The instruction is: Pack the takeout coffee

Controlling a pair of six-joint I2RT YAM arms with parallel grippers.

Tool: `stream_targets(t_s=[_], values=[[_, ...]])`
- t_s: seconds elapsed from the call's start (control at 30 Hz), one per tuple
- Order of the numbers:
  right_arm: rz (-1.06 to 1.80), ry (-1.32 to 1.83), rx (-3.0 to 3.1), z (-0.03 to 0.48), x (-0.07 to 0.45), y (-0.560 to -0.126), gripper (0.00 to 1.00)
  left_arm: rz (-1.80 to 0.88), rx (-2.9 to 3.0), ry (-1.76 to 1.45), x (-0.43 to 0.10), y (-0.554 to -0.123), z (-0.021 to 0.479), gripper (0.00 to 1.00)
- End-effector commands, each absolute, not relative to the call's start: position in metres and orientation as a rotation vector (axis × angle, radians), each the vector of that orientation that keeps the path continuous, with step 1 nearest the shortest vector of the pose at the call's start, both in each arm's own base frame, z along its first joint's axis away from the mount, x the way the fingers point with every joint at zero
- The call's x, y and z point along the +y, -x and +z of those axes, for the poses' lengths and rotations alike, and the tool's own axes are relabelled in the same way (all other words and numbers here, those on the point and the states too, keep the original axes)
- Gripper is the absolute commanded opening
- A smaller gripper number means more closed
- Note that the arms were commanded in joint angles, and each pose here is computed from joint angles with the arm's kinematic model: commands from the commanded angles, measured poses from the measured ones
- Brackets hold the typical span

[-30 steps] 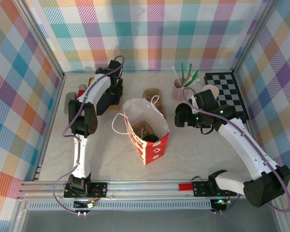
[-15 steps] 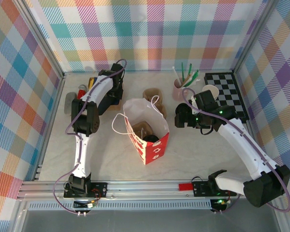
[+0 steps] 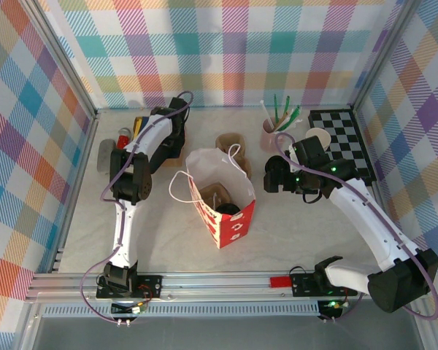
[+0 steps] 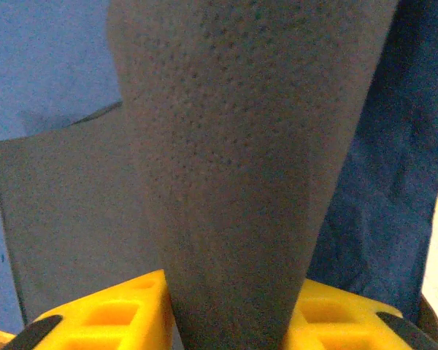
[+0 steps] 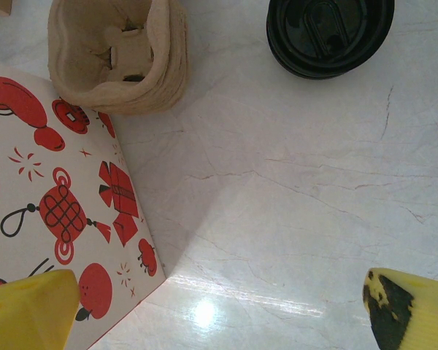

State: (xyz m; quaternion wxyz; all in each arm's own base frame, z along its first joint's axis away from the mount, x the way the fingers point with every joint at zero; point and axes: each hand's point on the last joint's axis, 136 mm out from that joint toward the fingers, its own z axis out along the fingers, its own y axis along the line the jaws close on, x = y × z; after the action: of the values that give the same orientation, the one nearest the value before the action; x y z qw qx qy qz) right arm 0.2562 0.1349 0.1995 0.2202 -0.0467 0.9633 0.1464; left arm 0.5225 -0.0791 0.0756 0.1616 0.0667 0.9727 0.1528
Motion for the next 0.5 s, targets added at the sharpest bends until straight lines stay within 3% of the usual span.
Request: stream_targets(t_s=[0.0, 0.17, 0.47], values=[[0.420, 0.165, 2.647, 0.202, 0.140, -0.258, 1.00, 0.485, 2.743, -0.189, -0.076, -0.529, 0.086, 0.28], [0.422, 0.164, 2.644, 0.203, 0.140, -0.258, 1.00, 0.505, 2.716, -0.178, -0.074, -0.533, 0.097, 0.15], [0.429, 0.165, 2.637, 0.205, 0.140, -0.255, 0.99, 0.450, 2.635, -0.137, -0.075, -0.534, 0.146, 0.07]])
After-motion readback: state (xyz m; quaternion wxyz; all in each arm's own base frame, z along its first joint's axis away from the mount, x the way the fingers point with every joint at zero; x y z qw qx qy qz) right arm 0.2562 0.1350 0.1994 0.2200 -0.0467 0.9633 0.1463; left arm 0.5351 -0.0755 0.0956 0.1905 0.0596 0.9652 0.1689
